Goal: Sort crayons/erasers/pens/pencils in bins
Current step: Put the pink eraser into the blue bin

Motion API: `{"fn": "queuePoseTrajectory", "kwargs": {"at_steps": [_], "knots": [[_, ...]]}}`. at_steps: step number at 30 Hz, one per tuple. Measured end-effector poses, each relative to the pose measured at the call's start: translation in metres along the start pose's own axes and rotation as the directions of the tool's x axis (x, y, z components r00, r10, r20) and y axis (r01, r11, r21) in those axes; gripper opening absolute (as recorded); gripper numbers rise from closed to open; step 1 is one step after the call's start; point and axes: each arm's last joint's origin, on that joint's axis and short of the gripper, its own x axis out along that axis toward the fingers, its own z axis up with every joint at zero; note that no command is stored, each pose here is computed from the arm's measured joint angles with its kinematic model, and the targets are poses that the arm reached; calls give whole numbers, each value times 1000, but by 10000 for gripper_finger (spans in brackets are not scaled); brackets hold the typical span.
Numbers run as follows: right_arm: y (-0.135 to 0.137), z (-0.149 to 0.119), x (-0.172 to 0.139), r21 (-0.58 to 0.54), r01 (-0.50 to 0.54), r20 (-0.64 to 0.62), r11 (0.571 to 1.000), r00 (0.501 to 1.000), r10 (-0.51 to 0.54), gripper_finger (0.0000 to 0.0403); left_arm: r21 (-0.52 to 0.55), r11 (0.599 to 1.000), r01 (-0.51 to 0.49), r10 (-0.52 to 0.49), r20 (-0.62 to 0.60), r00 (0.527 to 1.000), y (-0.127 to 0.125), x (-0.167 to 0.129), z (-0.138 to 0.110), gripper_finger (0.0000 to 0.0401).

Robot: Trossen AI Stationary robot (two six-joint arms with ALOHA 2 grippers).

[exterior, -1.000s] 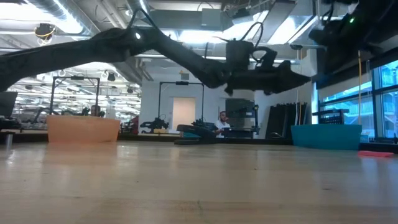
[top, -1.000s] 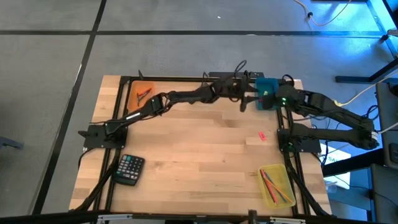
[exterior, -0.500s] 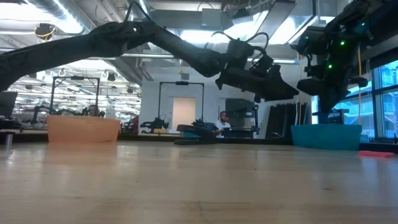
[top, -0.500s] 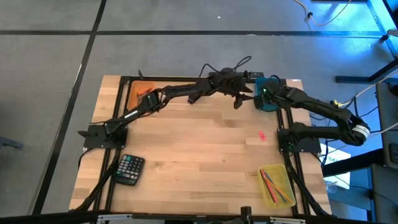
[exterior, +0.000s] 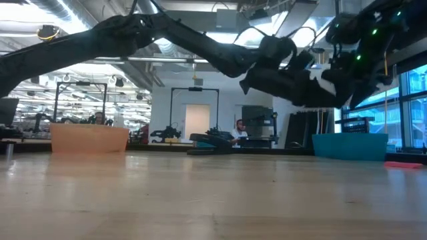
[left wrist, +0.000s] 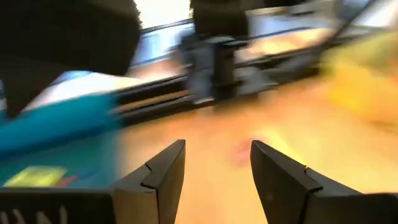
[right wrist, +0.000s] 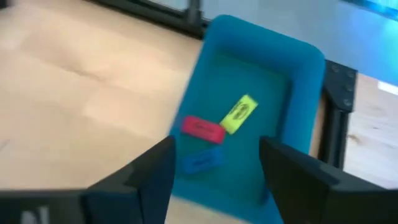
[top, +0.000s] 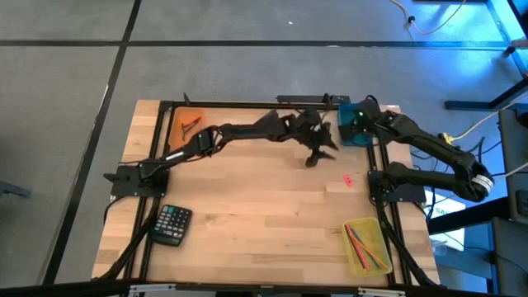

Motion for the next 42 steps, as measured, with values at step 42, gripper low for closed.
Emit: {"fn": "queuePoseTrajectory", "kwargs": {"at_steps": [42], "knots": [[68,-124,26,-151,-228,-625,962,776,86,187,35,996,-78,86,-353,932,-80,-26,61,170]]}}
